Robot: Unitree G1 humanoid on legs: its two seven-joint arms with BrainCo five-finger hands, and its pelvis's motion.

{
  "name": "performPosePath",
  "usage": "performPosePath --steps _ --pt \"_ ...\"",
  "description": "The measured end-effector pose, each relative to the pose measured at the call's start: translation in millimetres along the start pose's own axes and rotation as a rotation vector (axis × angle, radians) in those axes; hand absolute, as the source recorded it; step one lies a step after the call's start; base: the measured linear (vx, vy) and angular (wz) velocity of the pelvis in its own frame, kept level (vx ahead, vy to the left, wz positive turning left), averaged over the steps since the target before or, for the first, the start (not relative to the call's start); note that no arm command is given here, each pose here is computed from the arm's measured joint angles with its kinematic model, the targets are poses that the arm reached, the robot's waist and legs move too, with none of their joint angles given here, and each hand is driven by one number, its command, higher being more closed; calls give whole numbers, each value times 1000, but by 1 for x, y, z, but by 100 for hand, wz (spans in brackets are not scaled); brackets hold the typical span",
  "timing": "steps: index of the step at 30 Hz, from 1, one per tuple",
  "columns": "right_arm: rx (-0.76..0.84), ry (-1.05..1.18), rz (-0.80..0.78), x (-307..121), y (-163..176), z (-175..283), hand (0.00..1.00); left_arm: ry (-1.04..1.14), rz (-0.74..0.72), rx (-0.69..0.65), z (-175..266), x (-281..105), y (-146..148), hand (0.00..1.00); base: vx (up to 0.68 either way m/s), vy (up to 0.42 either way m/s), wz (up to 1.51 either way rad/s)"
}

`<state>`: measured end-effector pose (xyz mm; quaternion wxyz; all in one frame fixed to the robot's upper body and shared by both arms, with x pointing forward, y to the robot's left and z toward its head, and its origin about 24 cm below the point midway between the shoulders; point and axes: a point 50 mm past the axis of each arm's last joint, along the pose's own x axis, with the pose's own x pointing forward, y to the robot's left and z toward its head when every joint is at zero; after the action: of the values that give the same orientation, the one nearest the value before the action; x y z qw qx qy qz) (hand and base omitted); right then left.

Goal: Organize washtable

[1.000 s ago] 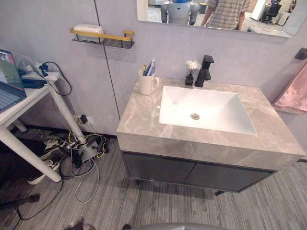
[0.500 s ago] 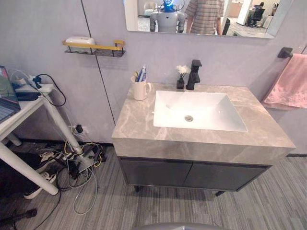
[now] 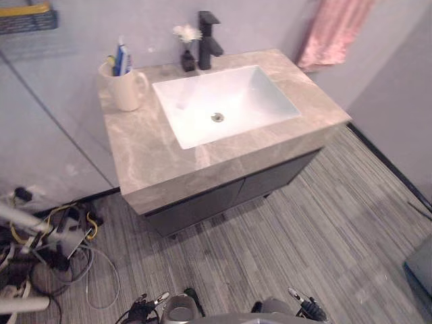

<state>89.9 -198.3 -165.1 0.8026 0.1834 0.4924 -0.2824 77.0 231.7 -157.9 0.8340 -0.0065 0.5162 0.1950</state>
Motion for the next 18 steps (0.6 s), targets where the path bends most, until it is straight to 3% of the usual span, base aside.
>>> performPosePath --steps 4,9,15,18 --pt "-71 -63 77 4 28 28 0 -3 1 -34 4 1 -2 0 -131 -81 -146" --pt "-164 -116 139 -2 28 24 0 -2 -19 6 8 3 -11 0 -307 -126 -62" --pt "-117 -102 31 -3 -17 14 0 21 0 -10 -6 -2 -10 0 -197 -73 -162" --pt "-122 -91 -45 -1 -39 19 0 59 0 -88 -19 -6 -16 0 22 114 -172"
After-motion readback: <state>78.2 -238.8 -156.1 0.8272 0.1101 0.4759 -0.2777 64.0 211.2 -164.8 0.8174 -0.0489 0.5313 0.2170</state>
